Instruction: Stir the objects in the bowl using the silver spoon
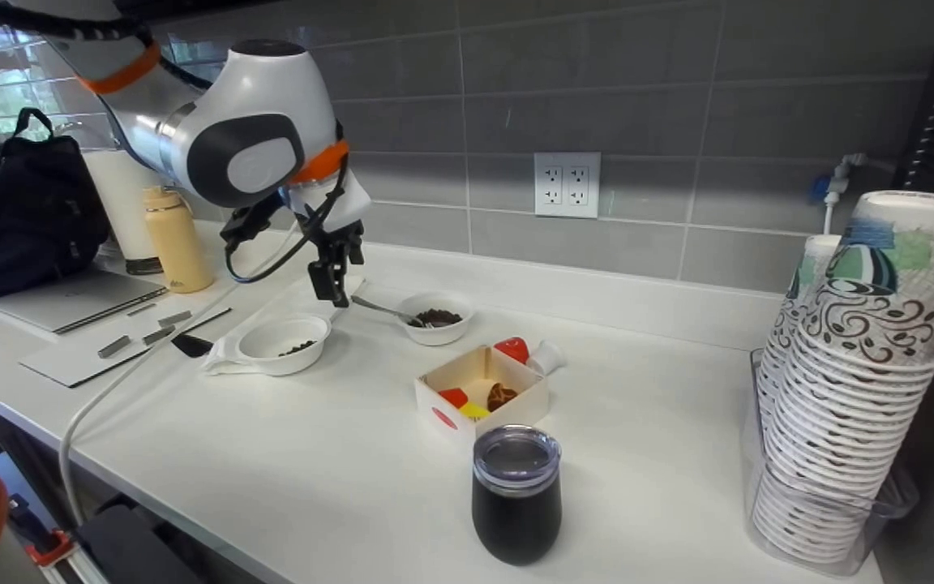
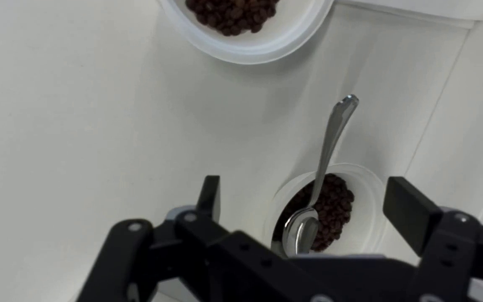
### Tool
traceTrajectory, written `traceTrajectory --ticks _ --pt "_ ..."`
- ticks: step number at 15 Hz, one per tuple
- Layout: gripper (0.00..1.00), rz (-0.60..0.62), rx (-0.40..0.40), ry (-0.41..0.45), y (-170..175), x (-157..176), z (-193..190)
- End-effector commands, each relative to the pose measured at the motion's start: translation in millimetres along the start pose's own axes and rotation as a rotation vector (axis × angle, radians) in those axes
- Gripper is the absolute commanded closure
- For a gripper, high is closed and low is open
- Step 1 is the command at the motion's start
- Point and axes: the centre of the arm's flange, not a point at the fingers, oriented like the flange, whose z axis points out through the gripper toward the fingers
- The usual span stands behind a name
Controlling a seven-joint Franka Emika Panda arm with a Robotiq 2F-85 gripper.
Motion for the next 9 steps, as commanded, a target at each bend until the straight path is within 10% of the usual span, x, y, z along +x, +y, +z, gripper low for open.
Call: traceTrajectory --ticks 1,9 --pt "0.00 0.026 0.143 -0.002 18.0 7.0 22.3" --pt "0.00 0.040 0.177 -0.072 9.4 -11.1 46.0"
